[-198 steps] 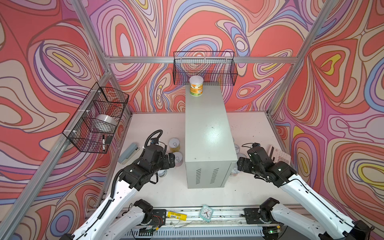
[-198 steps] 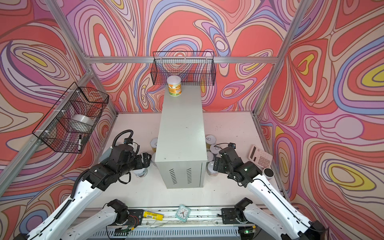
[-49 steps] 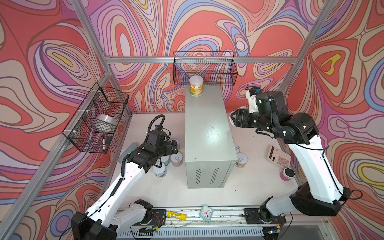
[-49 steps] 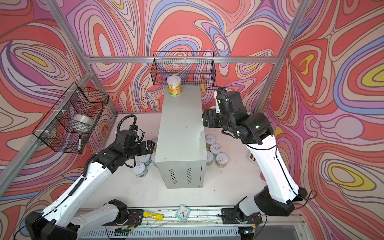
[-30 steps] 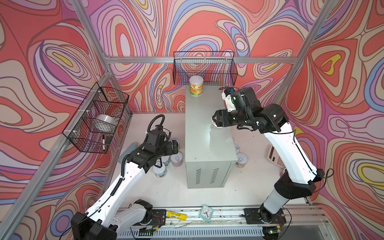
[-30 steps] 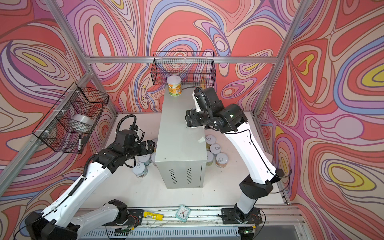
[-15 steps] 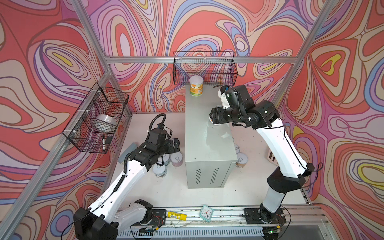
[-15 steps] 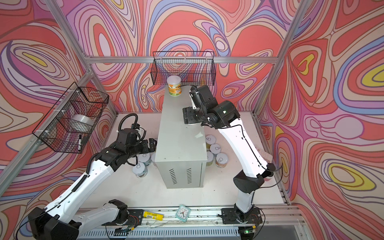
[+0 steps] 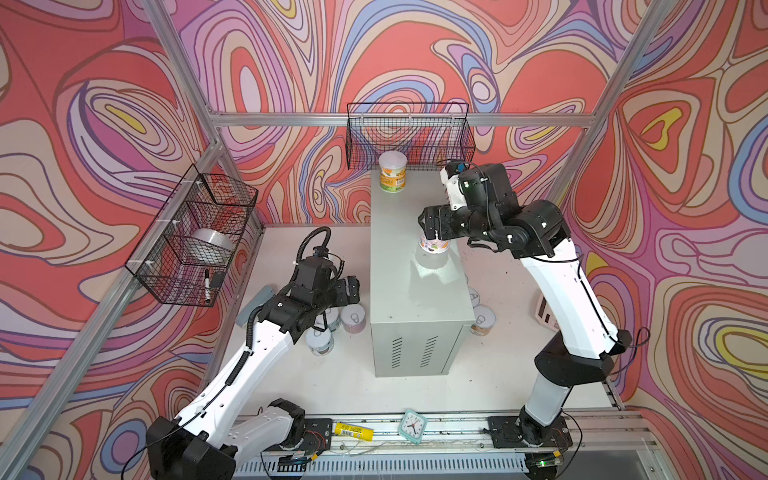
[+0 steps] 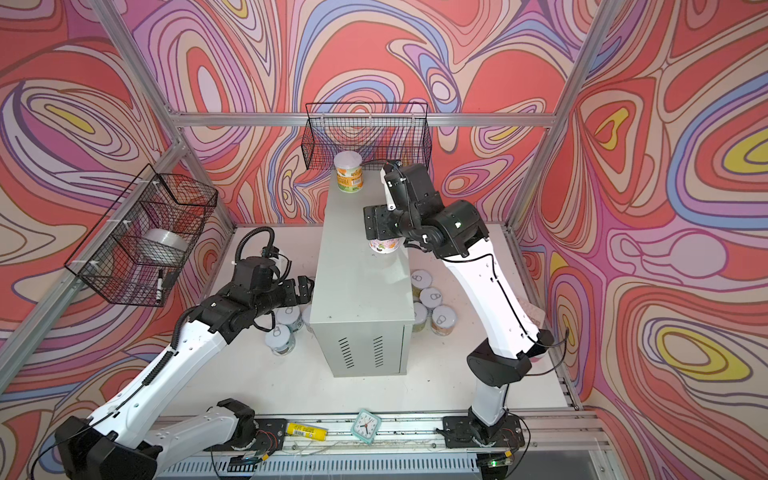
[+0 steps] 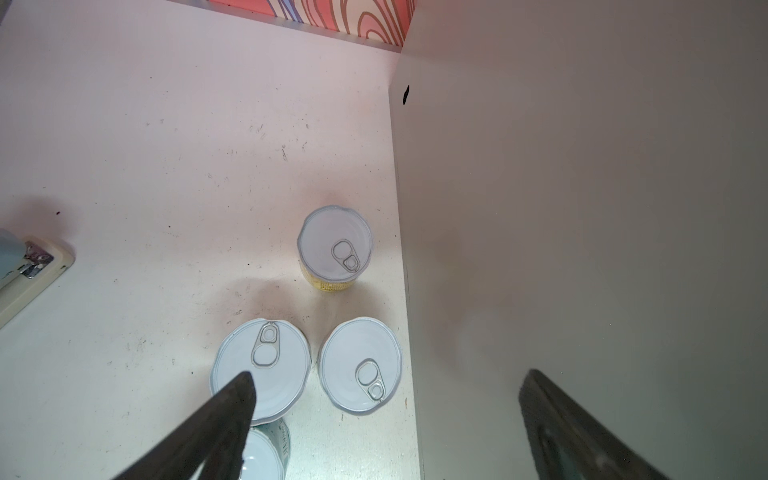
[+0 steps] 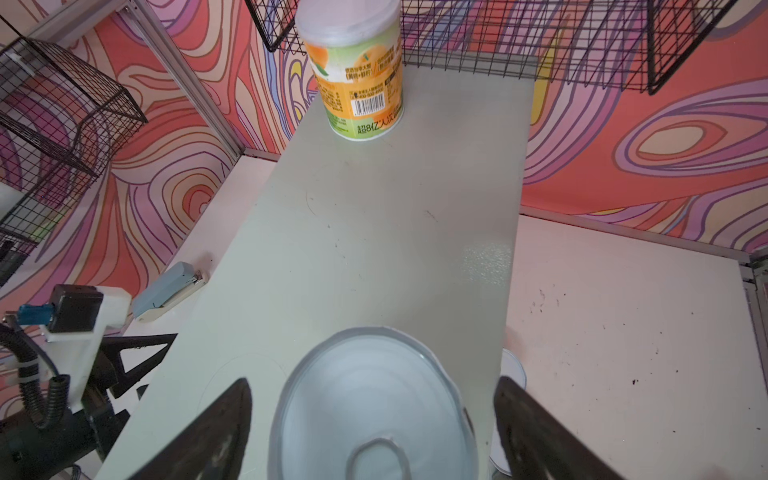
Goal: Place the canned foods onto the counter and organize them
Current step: 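Lower the pink-labeled can onto the cabinet top with the right gripper, then move the pink-labeled can along the cabinet top beside the orange-green can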
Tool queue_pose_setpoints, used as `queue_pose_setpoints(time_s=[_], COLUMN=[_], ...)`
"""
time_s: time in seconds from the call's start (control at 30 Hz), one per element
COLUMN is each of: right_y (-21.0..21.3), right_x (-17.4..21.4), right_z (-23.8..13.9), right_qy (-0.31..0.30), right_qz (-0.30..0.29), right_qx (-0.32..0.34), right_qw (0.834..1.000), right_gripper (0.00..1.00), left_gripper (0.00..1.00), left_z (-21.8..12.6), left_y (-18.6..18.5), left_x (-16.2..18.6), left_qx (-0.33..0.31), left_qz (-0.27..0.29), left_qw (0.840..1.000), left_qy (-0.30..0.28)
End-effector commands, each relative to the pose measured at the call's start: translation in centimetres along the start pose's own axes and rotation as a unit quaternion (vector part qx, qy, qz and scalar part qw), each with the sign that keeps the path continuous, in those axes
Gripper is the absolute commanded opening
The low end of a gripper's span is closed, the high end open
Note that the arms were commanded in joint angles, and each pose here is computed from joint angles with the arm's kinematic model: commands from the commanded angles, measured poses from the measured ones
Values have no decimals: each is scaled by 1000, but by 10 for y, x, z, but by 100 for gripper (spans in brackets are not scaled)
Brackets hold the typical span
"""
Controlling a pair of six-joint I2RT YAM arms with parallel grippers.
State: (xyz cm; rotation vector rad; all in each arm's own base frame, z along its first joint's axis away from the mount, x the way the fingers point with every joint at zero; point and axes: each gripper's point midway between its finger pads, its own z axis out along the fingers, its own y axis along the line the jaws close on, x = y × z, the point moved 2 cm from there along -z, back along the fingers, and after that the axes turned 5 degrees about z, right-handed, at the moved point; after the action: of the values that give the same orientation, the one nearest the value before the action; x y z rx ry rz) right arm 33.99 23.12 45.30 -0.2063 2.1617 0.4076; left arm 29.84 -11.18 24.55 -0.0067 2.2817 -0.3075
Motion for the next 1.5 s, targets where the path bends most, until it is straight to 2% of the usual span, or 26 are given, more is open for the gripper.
queue_pose_setpoints(time_s=[0.0, 0.1, 0.27, 0.37, 0.53, 0.67, 0.93, 1.13, 1.27, 1.4, 1.47], right_y=[-6, -4, 9, 7, 7, 5, 10, -4, -10, -15, -17], right_x=[-9, -3, 17, 35, 58, 63, 50, 33, 24, 9, 3], right_z=[-34, -48, -59, -57, -48, -38, -10, 17, 26, 36, 43], right_qy=[-35, -44, -63, -51, -37, -32, -43, -47, -54, -70, -73], right_qz=[-10, -12, -30, -30, -19, -25, -43, -26, -13, 0, 2], right_qx=[4, -11, -21, -2, -10, 5, 33, 51, 47, 29, 20], right_qw=[999, 999, 997, 998, 999, 999, 998, 997, 997, 997, 997], right_gripper=[92, 91, 82, 80, 79, 79, 75, 74, 73, 66, 66], left_gripper=[100, 99, 99, 98, 99, 99, 98, 98, 98, 97, 97], left_z=[-15, -17, -18, -21, -24, -23, -19, -11, -10, -11, -11], left_y=[-1, -2, -6, -7, -13, -17, -20, -23, -23, -21, -20], left_x=[-14, -14, -11, -12, -17, -20, -24, -19, -17, -17, -17], left_qx=[4, 5, 16, 13, 24, 35, 42, 55, 55, 50, 48], left_qz=[4, 7, 10, 17, 34, 32, 27, 22, 20, 22, 23], left_qw=[1000, 1000, 1000, 1000, 998, 998, 998, 998, 998, 998, 998], left_qy=[-29, -26, -12, 8, 38, 35, 24, 31, 31, 28, 27])
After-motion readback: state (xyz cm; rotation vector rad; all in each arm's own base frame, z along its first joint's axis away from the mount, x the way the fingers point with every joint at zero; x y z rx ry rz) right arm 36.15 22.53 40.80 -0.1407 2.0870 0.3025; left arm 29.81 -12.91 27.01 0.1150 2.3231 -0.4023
